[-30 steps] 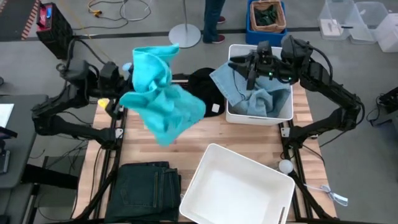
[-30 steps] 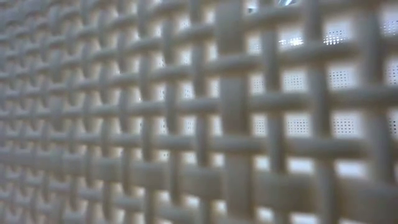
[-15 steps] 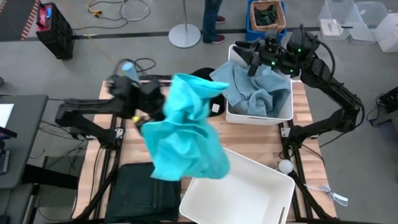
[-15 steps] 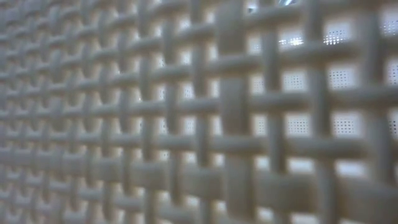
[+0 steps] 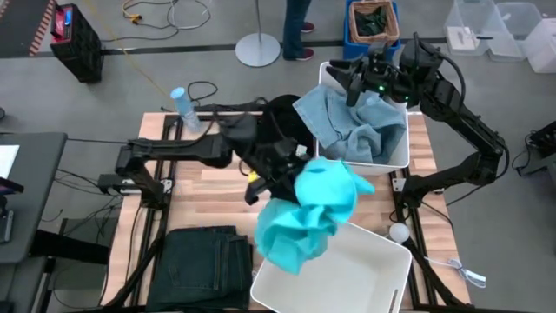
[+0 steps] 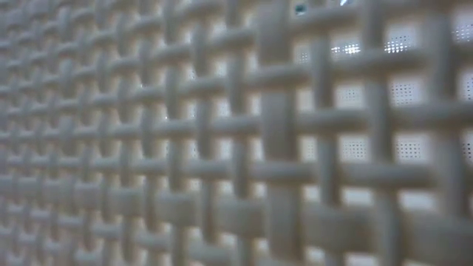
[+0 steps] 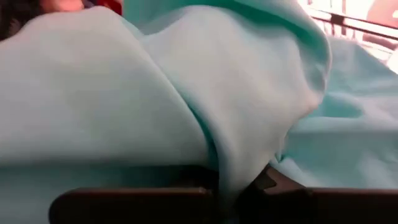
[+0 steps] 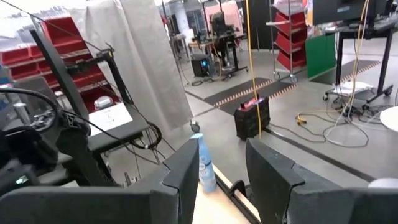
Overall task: Sort clothes
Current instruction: Put the blue shorts into the bottom white laundry bin, then remove the blue shorts from the bottom white laundry bin
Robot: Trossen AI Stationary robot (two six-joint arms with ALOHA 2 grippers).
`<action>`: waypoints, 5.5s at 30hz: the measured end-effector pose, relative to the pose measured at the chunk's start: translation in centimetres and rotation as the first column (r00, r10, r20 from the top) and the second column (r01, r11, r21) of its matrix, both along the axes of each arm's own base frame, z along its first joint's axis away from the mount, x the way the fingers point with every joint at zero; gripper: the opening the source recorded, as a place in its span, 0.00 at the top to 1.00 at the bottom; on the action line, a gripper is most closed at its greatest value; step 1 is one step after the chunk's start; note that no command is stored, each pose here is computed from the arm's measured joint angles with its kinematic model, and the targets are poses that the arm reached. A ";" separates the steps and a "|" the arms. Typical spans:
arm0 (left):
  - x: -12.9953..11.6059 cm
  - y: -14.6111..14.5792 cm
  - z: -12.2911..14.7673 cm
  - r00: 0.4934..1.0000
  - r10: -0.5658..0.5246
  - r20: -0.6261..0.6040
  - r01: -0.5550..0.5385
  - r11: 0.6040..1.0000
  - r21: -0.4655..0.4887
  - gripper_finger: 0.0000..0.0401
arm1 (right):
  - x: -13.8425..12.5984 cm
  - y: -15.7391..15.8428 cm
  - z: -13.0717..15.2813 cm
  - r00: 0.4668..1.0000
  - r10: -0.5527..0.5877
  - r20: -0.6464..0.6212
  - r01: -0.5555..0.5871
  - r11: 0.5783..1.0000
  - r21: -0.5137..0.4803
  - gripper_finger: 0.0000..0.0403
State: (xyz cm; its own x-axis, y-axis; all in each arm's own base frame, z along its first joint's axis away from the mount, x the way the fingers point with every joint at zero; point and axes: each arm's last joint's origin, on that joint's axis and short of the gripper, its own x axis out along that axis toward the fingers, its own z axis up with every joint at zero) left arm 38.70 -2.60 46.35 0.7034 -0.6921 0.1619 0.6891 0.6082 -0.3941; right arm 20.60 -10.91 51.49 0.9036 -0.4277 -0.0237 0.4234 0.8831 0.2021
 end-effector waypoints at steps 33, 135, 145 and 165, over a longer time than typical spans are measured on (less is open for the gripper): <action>8.9 -1.6 -3.1 0.856 -0.378 -0.353 0.337 0.925 -0.174 0.96 | 0.0 0.0 -0.2 1.000 0.001 -0.027 -0.002 1.000 -0.019 0.63; 9.6 -14.5 -16.6 0.831 0.380 -0.406 0.031 0.697 0.717 0.45 | 0.5 1.6 -0.9 0.992 0.079 -0.102 -0.079 0.997 0.008 0.63; 11.9 -13.4 -23.5 0.626 0.488 -0.608 0.045 0.756 0.653 0.39 | 1.4 3.8 -0.9 0.979 0.179 -0.103 -0.179 0.984 0.005 0.63; 9.7 -14.8 -22.5 0.558 0.558 -0.614 0.077 0.701 0.709 0.99 | 1.8 5.4 0.0 0.969 0.248 -0.004 -0.248 0.969 0.012 0.63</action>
